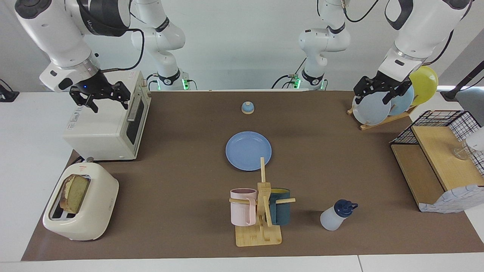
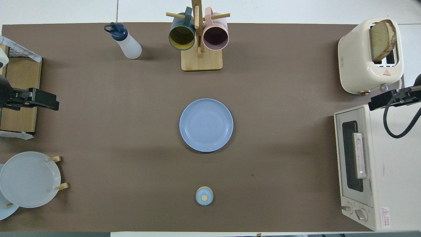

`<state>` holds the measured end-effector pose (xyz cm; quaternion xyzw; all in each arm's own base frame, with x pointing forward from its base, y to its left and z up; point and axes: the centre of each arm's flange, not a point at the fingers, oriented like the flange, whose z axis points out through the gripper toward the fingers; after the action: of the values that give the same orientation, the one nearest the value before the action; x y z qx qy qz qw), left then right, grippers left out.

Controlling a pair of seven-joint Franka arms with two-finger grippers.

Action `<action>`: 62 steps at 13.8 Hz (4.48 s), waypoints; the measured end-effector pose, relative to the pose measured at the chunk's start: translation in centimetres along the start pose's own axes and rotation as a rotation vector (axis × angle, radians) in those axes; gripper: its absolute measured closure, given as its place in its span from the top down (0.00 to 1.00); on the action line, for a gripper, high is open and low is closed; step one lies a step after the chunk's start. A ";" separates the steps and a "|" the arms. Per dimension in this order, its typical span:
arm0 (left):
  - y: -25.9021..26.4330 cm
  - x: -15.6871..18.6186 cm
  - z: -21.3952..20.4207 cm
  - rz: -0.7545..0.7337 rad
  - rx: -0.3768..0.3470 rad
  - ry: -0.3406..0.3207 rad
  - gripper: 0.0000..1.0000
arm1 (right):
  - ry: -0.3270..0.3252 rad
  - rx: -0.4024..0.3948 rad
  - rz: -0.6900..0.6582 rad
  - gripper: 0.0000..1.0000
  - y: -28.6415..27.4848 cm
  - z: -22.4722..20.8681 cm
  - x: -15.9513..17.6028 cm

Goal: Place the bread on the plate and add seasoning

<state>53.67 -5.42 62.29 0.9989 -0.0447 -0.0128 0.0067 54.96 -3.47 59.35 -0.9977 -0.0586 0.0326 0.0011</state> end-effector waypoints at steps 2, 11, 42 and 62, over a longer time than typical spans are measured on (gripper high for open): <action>0.0 0.1 -0.1 0.000 0.000 0.006 1.00 | 0.000 0.000 0.000 1.00 0.0 0.0 0.0; 0.3 0.7 -0.5 0.005 0.000 0.075 1.00 | 0.078 -0.015 0.004 1.00 0.4 -0.7 0.8; 10.3 16.1 28.6 -0.021 -0.007 0.566 1.00 | 0.581 -0.057 -0.064 0.08 10.8 9.7 11.4; 10.0 19.5 28.8 -0.049 0.003 0.614 1.00 | 0.219 0.131 -0.079 0.07 -23.9 -4.0 3.6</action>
<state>71.42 -17.44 33.17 0.9568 -0.0163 0.2896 0.0184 56.04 20.67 63.24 -0.9900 -0.0951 -0.0729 0.0738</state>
